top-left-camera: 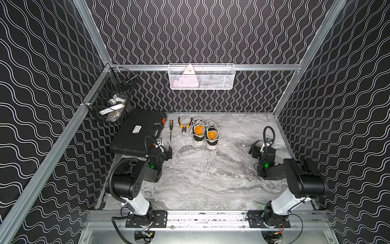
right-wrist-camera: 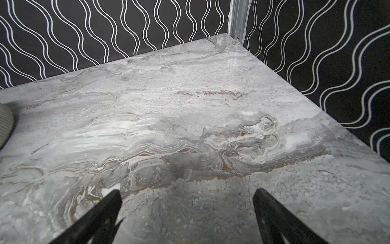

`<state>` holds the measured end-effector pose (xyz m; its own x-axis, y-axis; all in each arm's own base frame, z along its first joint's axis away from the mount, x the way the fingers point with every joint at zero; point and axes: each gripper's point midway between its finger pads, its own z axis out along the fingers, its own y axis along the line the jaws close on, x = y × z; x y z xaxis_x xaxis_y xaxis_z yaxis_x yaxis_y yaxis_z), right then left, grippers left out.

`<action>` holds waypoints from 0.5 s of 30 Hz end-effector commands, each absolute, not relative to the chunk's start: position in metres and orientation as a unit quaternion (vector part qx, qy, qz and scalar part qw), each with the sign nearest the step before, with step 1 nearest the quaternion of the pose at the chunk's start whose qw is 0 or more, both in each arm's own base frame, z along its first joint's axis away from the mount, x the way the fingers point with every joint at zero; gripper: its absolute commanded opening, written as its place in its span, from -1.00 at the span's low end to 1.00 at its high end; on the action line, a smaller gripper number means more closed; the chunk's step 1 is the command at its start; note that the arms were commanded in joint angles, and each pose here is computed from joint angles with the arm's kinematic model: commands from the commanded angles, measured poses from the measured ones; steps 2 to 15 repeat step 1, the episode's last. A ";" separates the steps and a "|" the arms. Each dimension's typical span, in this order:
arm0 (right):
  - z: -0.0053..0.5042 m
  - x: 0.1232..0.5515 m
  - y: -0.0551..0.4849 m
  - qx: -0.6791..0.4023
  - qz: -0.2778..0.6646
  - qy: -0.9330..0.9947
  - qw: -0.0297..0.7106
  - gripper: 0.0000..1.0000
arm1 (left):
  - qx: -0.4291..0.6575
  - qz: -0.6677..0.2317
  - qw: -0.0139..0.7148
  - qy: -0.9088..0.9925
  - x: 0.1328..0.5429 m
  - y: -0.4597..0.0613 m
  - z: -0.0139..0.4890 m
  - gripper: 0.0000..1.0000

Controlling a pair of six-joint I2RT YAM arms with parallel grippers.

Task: Insert the insole into the shoe
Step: Reset both arms

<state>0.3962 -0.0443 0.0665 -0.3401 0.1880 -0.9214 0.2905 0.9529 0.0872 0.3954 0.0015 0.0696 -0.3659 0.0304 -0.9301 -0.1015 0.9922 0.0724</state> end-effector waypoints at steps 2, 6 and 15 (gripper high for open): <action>0.077 0.400 -0.045 0.146 -0.049 0.804 0.575 0.99 | -0.020 0.056 0.578 0.814 0.399 0.002 0.078 0.99; 0.077 0.400 -0.045 0.146 -0.049 0.804 0.575 0.99 | -0.020 0.056 0.578 0.814 0.399 0.002 0.078 0.99; 0.077 0.400 -0.045 0.146 -0.049 0.804 0.575 0.99 | -0.020 0.056 0.578 0.814 0.399 0.002 0.078 0.99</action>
